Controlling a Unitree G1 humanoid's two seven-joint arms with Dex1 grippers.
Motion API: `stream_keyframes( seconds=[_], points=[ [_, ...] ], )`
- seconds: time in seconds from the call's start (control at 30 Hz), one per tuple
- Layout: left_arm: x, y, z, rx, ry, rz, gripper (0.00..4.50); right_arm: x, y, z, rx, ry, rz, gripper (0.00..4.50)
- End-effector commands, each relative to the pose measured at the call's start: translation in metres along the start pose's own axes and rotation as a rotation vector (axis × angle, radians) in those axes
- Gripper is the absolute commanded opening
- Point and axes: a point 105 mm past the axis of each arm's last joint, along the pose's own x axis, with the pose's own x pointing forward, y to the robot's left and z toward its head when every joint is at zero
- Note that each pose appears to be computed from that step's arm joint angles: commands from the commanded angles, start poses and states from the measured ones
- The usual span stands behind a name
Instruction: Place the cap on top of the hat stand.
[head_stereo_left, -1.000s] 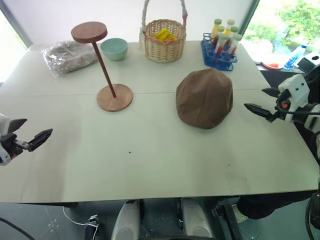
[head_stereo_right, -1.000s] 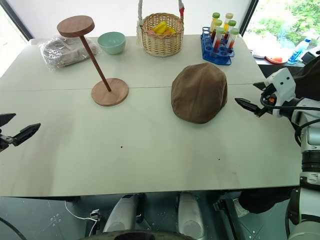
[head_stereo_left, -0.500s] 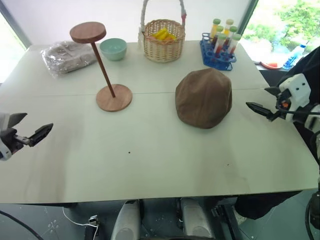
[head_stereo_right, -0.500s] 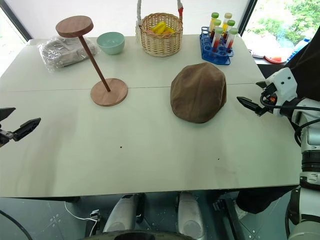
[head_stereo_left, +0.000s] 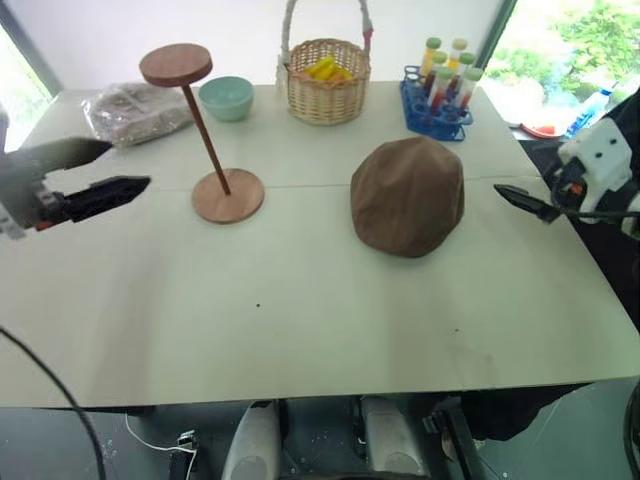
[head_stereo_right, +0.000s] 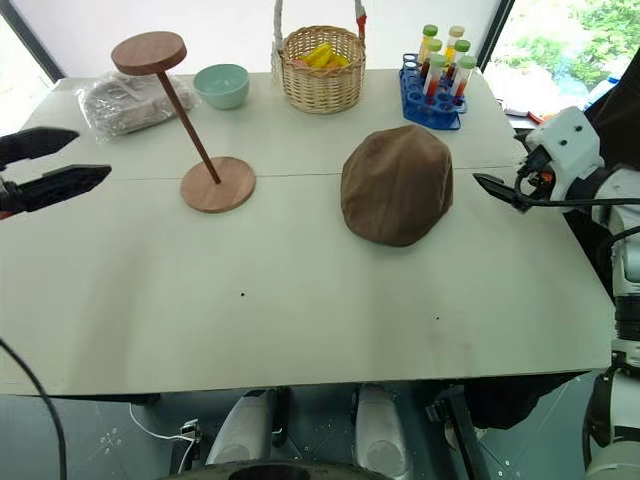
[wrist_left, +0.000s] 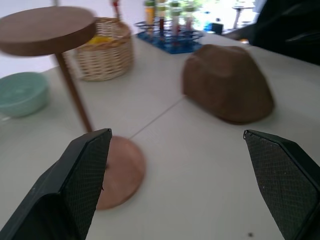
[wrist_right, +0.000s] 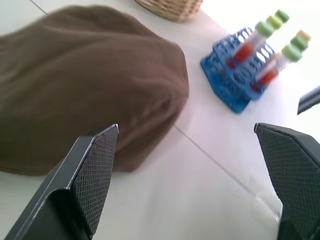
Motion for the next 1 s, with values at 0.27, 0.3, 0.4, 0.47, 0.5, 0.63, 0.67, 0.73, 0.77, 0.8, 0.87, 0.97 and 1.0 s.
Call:
stream_keyframes(
  seconds=[0.27,0.3,0.4,0.47,0.5,0.63,0.67,0.73,0.77,0.8,0.87,0.97,1.0],
  points=[
    [0.037,-0.04,-0.001,0.039,0.179,-0.46,4.4,0.01,0.098,0.038,-0.144,0.023,0.102,4.49],
    [0.039,-0.041,-0.002,0.044,0.185,-0.48,4.4,0.013,0.103,0.035,-0.148,0.042,0.083,4.49],
    [0.047,-0.044,-0.002,0.058,0.192,-0.53,4.4,0.02,0.133,0.033,-0.148,0.05,0.087,4.49],
    [0.051,-0.044,-0.002,0.064,0.188,-0.548,4.4,0.024,0.148,0.028,-0.188,0.069,0.102,4.49],
    [0.053,-0.044,-0.002,0.067,0.188,-0.553,4.4,0.026,0.155,0.024,-0.205,0.083,0.107,4.49],
    [0.059,-0.045,-0.003,0.08,0.19,-0.569,4.4,0.036,0.173,0.009,-0.294,0.125,0.113,4.49],
    [0.059,-0.045,-0.003,0.081,0.189,-0.572,4.4,0.039,0.173,0.003,-0.325,0.139,0.103,4.49],
    [0.06,-0.045,-0.003,0.081,0.187,-0.574,4.4,0.045,0.173,-0.005,-0.371,0.161,0.075,4.49],
    [0.06,-0.045,-0.002,0.082,0.186,-0.574,4.4,0.047,0.174,-0.009,-0.389,0.168,0.067,4.49],
    [0.061,-0.045,-0.002,0.083,0.184,-0.573,4.4,0.049,0.174,-0.011,-0.397,0.17,0.062,4.49],
    [0.061,-0.043,-0.002,0.09,0.178,-0.557,4.4,0.058,0.168,-0.017,-0.408,0.184,0.006,4.49],
    [0.062,-0.042,-0.002,0.087,0.175,-0.547,4.4,0.068,0.157,-0.035,-0.446,0.224,-0.054,4.49],
    [0.062,-0.043,-0.002,0.083,0.174,-0.548,4.4,0.07,0.155,-0.039,-0.461,0.231,-0.055,4.49]
  ],
)
